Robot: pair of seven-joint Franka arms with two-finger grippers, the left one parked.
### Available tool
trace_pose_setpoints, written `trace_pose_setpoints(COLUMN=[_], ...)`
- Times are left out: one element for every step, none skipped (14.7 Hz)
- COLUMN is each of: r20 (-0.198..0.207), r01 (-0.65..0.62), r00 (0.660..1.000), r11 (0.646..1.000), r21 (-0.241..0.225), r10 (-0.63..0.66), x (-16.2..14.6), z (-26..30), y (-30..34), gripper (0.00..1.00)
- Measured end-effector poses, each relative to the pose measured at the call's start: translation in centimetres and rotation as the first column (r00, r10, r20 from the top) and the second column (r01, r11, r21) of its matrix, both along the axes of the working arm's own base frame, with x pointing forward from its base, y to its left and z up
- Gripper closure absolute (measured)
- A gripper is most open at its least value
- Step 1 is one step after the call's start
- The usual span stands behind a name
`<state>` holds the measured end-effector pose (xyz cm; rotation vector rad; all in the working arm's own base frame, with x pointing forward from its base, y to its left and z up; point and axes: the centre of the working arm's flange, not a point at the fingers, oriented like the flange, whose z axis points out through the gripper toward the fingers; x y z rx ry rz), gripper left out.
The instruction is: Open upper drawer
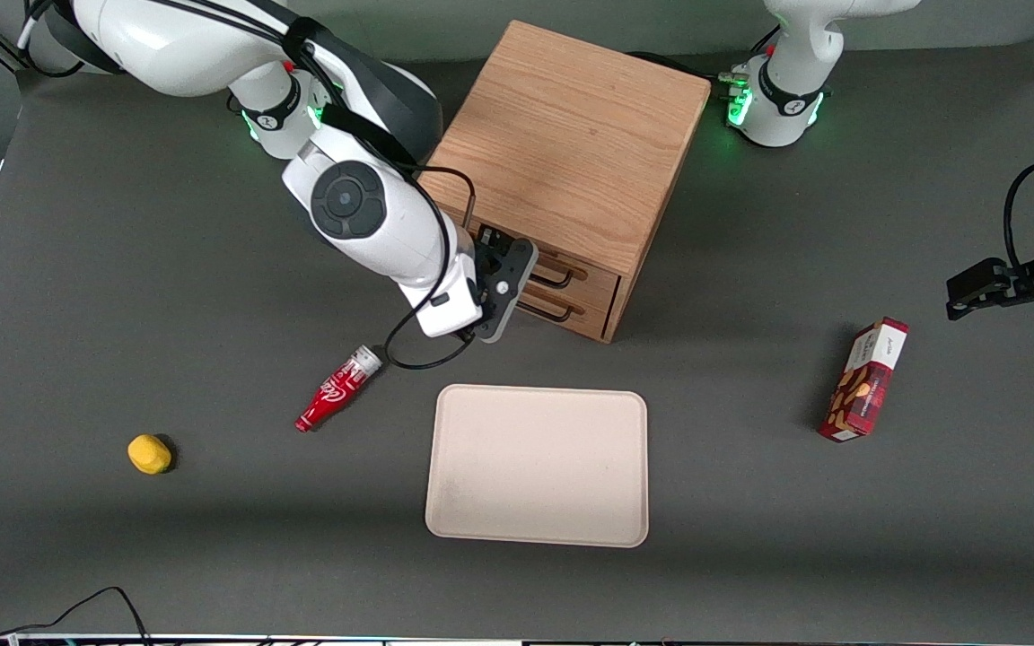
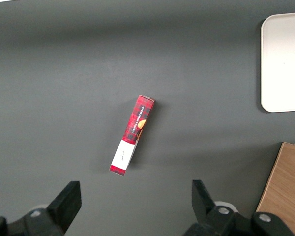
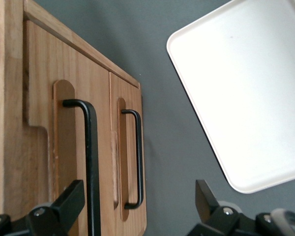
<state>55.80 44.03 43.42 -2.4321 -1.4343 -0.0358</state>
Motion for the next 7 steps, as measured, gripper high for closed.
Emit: trace_pose_setpoints(r20=[-0.003,-0.007,-0.011,-0.014,-0.014,-0.011,-0.011], r01=[-0.015,-0.034,-0.049,-0.058,-0.061,-0.064,-0.066], r00=[1.0,0.999,0.999,0.998,0.998,0.998,0.998], r11=[1.0,0.999,0.999,0.998,0.998,0.997,0.997], r21=[0.007,0.014,0.021,0.029,0.035,0.038,0.039], r10=[0.015,0.034,0.049,0.058,0.061,0.065,0.066], x=[0.0,0.0,-0.1,-0.3,-0.4,-0.4,-0.4], z=[-0.7,-1.5,-2.3,-2.8,-3.2,-3.2,-3.2], y=[0.2,0.5,0.7,1.0,1.2,1.2,1.2], gripper=[0.0,0.0,0.0,0.0,0.0,0.0,0.0])
